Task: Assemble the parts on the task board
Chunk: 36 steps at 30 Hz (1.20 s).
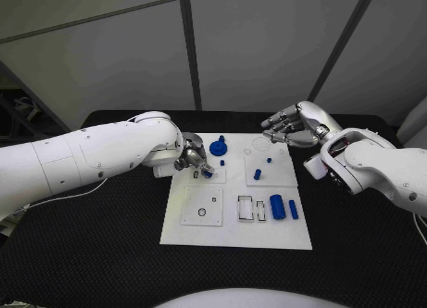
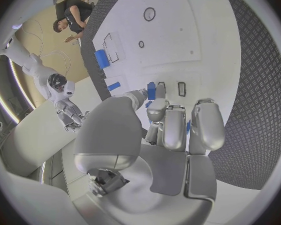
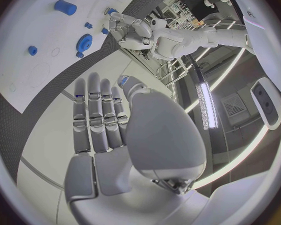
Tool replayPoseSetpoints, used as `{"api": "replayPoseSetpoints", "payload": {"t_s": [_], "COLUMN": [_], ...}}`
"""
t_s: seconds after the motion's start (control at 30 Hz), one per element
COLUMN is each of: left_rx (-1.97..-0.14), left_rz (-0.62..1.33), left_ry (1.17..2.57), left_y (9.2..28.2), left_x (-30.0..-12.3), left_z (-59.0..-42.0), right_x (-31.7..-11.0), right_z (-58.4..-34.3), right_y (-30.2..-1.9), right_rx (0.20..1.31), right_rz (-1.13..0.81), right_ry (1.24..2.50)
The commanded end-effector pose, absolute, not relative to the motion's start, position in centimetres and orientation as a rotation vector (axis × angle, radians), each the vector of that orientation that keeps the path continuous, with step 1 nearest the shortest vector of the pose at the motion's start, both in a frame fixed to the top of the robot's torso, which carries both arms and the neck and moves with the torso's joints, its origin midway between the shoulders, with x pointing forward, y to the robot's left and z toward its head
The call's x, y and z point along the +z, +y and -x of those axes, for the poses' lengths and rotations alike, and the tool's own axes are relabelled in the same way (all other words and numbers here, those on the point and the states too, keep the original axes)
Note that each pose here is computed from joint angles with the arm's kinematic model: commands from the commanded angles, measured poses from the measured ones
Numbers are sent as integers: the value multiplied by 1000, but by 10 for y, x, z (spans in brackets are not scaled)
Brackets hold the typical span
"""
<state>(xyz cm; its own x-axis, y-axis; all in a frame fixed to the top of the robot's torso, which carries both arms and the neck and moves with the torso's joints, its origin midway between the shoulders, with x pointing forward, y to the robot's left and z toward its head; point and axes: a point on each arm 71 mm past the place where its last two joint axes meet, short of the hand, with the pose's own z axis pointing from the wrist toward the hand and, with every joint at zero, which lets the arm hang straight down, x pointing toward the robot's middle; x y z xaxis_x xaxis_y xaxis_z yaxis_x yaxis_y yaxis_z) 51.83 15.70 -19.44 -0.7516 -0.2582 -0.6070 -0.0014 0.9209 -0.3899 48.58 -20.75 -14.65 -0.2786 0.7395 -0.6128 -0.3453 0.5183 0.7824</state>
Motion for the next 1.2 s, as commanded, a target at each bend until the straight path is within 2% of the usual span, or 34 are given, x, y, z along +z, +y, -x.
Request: {"api": "replayPoseSetpoints", "payload": {"t_s": [0.03,0.27,0.57,0.83,1.2], "left_rx": [-531,-540,-522,-487,-445], "left_rz": [274,318,301,260,204], "left_ry": [2330,2238,2149,2127,2174], "left_y": [159,163,160,157,160], "left_x": [-191,-185,-185,-192,-199], "left_z": [-518,-514,-507,-505,-503], "right_x": [-145,-145,-145,-145,-146], "right_z": [-486,-486,-487,-487,-487], "right_y": [-208,-210,-212,-212,-212], "right_rx": [1091,1086,1082,1079,1079], "right_rz": [-357,-360,-358,-351,-347], "right_ry": [1509,1509,1509,1510,1513]}}
